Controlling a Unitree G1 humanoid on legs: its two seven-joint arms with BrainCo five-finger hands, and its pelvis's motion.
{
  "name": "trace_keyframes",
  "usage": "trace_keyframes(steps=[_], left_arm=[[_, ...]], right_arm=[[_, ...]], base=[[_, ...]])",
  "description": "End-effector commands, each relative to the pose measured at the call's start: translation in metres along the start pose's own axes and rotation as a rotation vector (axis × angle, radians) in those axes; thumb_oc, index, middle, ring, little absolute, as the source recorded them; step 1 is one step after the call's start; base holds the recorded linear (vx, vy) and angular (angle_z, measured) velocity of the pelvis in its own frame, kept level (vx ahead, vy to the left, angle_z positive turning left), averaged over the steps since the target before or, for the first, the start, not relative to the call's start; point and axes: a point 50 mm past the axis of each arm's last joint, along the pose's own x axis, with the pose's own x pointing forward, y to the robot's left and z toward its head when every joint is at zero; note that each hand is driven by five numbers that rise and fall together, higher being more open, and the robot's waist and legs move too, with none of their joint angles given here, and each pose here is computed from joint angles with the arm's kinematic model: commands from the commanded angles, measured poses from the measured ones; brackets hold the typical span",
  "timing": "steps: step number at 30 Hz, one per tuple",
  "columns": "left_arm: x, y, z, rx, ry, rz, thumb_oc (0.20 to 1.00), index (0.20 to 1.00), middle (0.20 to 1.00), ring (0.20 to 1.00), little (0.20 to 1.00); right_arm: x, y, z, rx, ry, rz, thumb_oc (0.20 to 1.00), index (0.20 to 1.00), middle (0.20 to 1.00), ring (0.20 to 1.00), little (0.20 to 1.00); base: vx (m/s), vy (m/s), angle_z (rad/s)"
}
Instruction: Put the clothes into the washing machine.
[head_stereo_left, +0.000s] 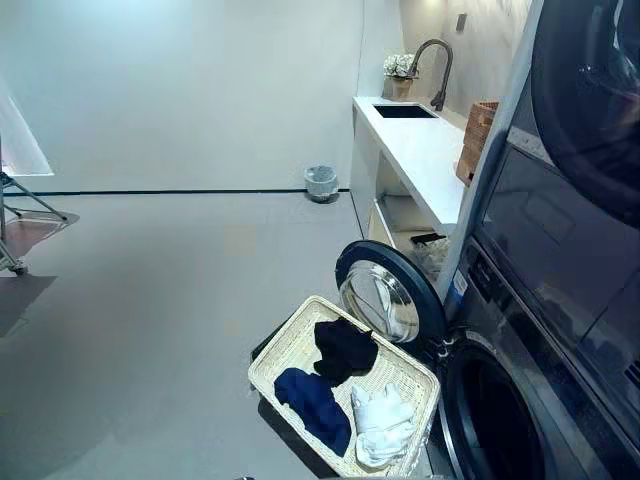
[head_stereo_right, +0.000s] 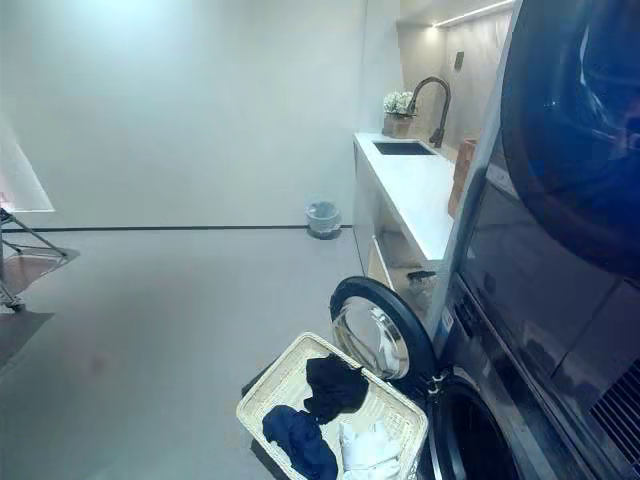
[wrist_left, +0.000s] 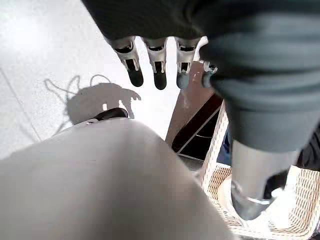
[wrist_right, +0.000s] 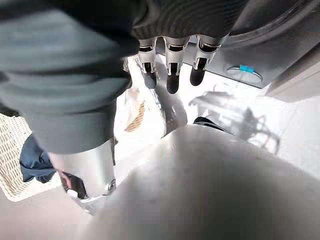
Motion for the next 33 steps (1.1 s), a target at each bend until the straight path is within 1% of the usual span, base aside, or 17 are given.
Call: trace_keyframes(steps=[1, 5, 10, 11, 12, 14, 15, 18, 24, 27, 28, 31, 33], left_arm=[[0.009, -0.012, 0.038, 0.026, -0.093, -0.039, 1.0, 1.0, 1.0, 1.0, 1.0], [0.008, -0.008, 0.041, 0.001, -0.115, 0.005, 1.0, 1.0, 1.0, 1.0, 1.0], [0.007, 0.001, 0.046, 0.01, -0.154, 0.128, 1.0, 1.0, 1.0, 1.0, 1.0], [0.007, 0.001, 0.046, 0.01, -0.154, 0.128, 1.0, 1.0, 1.0, 1.0, 1.0], [0.005, 0.01, 0.049, 0.014, -0.173, 0.264, 1.0, 1.0, 1.0, 1.0, 1.0], [0.005, 0.012, 0.05, 0.009, -0.179, 0.302, 1.0, 1.0, 1.0, 1.0, 1.0], [0.002, 0.02, 0.055, 0.007, -0.205, 0.397, 1.0, 1.0, 1.0, 1.0, 1.0], [0.0, 0.025, 0.058, 0.009, -0.229, 0.442, 1.0, 1.0, 1.0, 1.0, 1.0], [-0.006, 0.038, 0.073, 0.103, -0.313, 0.59, 1.0, 1.0, 1.0, 1.0, 1.0], [-0.01, 0.045, 0.09, 0.156, -0.363, 0.67, 1.0, 1.0, 1.0, 1.0, 1.0], [-0.013, 0.052, 0.106, 0.165, -0.402, 0.711, 1.0, 1.0, 1.0, 1.0, 1.0], [-0.016, 0.057, 0.121, 0.178, -0.434, 0.744, 1.0, 1.0, 1.0, 1.0, 1.0], [-0.021, 0.064, 0.145, 0.176, -0.487, 0.789, 1.0, 1.0, 1.0, 1.0, 1.0]], right_arm=[[0.004, -0.01, 0.032, -0.076, -0.046, -0.008, 1.0, 1.0, 1.0, 1.0, 1.0], [0.004, -0.011, 0.032, -0.076, -0.047, -0.009, 1.0, 1.0, 1.0, 1.0, 1.0], [0.004, -0.012, 0.032, -0.07, -0.046, -0.012, 1.0, 1.0, 1.0, 1.0, 1.0], [0.004, -0.012, 0.032, -0.07, -0.046, -0.012, 1.0, 1.0, 1.0, 1.0, 1.0], [0.004, -0.012, 0.032, -0.069, -0.045, -0.012, 1.0, 1.0, 1.0, 1.0, 1.0], [0.004, -0.012, 0.032, -0.069, -0.046, -0.012, 1.0, 1.0, 1.0, 1.0, 1.0], [0.004, -0.012, 0.032, -0.064, -0.046, -0.011, 1.0, 1.0, 1.0, 1.0, 1.0], [0.003, -0.012, 0.031, -0.06, -0.047, -0.012, 1.0, 1.0, 1.0, 1.0, 1.0], [0.001, -0.018, 0.029, -0.069, -0.057, -0.023, 1.0, 1.0, 1.0, 1.0, 1.0], [0.0, -0.026, 0.034, -0.093, -0.073, -0.038, 1.0, 1.0, 1.0, 1.0, 1.0], [-0.001, -0.034, 0.042, -0.108, -0.097, -0.057, 1.0, 1.0, 1.0, 1.0, 1.0], [-0.003, -0.041, 0.05, -0.117, -0.118, -0.072, 1.0, 1.0, 1.0, 1.0, 1.0], [-0.005, -0.051, 0.065, -0.134, -0.158, -0.096, 1.0, 1.0, 1.0, 1.0, 1.0]], base=[[0.28, -0.126, 0.71], [0.0, 0.0, 0.0], [0.01, 0.001, 0.0], [0.04, 0.01, 0.0], [0.04, 0.009, 0.0], [0.04, 0.01, 0.0], [0.05, 0.01, 0.0], [0.05, 0.012, 0.0], [0.07, 0.037, -0.03], [-0.02, 0.07, -0.08], [-0.11, 0.079, -0.15], [-0.1, 0.083, -0.25], [-0.1, 0.104, -0.09]])
